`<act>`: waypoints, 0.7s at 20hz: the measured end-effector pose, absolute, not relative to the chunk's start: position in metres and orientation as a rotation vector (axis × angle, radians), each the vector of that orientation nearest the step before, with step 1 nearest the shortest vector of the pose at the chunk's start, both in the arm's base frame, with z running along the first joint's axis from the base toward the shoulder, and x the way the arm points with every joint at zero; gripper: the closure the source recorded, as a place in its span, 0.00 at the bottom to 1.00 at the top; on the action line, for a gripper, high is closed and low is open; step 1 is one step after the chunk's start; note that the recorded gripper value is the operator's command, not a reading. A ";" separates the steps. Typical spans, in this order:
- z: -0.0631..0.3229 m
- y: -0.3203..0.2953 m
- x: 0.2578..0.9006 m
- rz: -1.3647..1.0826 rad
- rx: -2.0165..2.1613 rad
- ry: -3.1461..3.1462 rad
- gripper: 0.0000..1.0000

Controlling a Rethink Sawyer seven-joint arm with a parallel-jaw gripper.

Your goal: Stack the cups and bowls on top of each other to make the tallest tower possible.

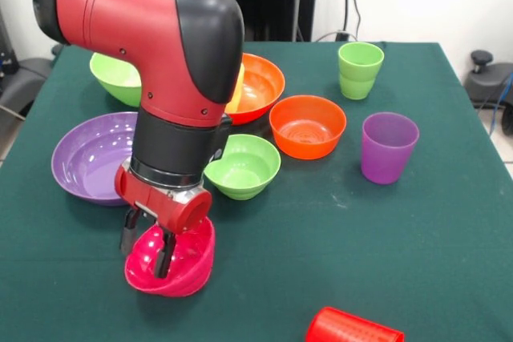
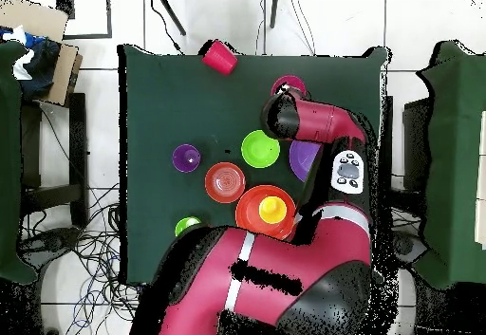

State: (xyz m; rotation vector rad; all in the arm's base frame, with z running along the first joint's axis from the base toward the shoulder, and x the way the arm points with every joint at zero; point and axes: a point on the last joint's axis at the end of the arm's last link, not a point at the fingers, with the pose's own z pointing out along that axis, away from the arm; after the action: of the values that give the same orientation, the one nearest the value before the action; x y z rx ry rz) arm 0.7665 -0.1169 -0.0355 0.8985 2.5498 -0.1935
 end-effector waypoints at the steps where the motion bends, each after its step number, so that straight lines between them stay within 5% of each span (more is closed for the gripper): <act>1: -0.031 -0.116 0.767 -0.193 0.900 2.550 0.00; 14: 0.072 -0.109 0.784 -0.186 0.965 2.557 0.00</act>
State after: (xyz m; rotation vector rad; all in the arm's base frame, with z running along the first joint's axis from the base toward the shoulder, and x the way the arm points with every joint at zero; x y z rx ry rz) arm 0.7836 -0.1087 0.0722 0.9654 2.5565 -0.1860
